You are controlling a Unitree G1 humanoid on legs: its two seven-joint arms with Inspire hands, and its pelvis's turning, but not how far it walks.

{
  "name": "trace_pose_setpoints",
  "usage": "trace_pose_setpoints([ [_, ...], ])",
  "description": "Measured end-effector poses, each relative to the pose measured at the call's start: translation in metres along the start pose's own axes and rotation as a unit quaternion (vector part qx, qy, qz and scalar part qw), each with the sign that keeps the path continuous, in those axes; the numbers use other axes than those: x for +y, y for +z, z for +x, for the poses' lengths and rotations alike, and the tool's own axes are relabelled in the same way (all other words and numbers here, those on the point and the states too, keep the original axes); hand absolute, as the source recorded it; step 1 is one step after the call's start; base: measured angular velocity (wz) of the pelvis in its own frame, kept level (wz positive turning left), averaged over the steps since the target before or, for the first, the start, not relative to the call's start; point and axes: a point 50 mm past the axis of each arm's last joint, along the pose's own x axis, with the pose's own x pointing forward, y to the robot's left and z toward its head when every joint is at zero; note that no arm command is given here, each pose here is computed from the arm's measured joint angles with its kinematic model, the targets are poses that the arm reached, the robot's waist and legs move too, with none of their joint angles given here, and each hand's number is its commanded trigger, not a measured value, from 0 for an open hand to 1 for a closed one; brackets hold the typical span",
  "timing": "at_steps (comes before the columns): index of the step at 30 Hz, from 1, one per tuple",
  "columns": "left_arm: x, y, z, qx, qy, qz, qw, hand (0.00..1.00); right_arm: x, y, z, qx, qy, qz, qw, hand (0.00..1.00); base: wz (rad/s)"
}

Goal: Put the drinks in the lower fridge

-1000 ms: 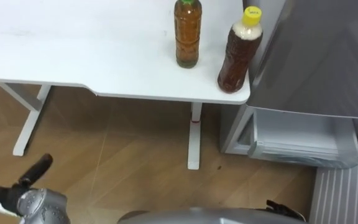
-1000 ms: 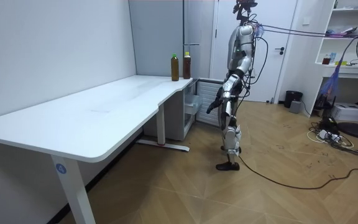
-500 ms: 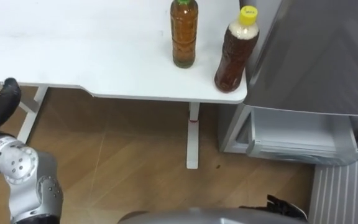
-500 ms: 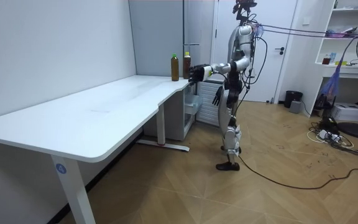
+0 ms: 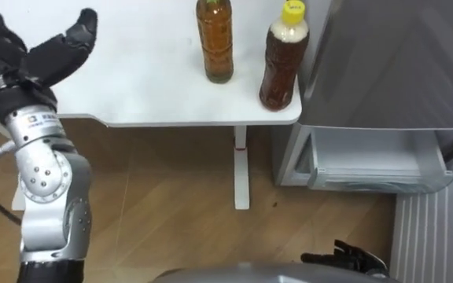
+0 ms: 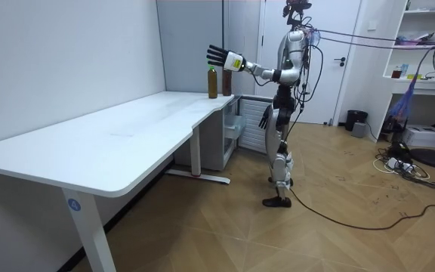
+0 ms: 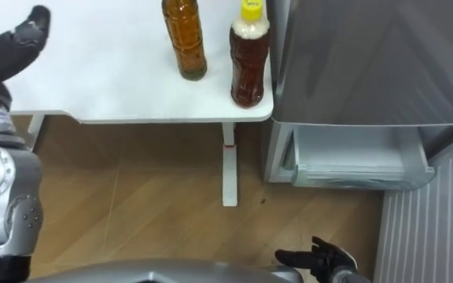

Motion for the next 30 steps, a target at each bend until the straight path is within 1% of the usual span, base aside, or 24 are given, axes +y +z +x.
trace_pose_setpoints([
  [1, -0.004, 0.001, 0.0, -0.001, -0.011, -0.003, 1.0, 0.0, 0.001, 0.0, 0.0, -0.001, 0.0, 0.0, 1.0, 0.0, 0.07],
  [4, -0.025, 0.014, 0.005, -0.025, -0.083, -0.022, 0.996, 0.0, 0.003, 0.005, 0.003, 0.002, 0.001, -0.001, 1.0, 0.0, 0.0],
  [9, -0.045, 0.027, 0.009, -0.056, -0.15, -0.039, 0.986, 0.0, 0.002, 0.004, 0.003, 0.0, 0.0, -0.004, 1.0, 0.0, -0.09],
  [12, -0.053, 0.026, 0.006, -0.054, -0.182, -0.045, 0.981, 0.0, 0.003, 0.003, 0.003, 0.005, 0.001, -0.006, 1.0, 0.0, -0.05],
  [18, -0.064, 0.021, 0.002, -0.032, -0.231, -0.043, 0.971, 0.0, 0.006, 0.008, 0.004, 0.003, 0.006, -0.018, 1.0, 0.0, 0.0],
  [24, -0.079, 0.024, 0.004, -0.032, -0.285, -0.049, 0.957, 0.0, 0.007, 0.01, 0.005, 0.004, 0.008, -0.022, 1.0, 0.0, 0.0],
  [30, -0.091, 0.024, 0.0, -0.028, -0.321, -0.059, 0.945, 0.0, 0.008, 0.014, 0.006, 0.0, 0.009, -0.026, 1.0, 0.0, -0.03],
])
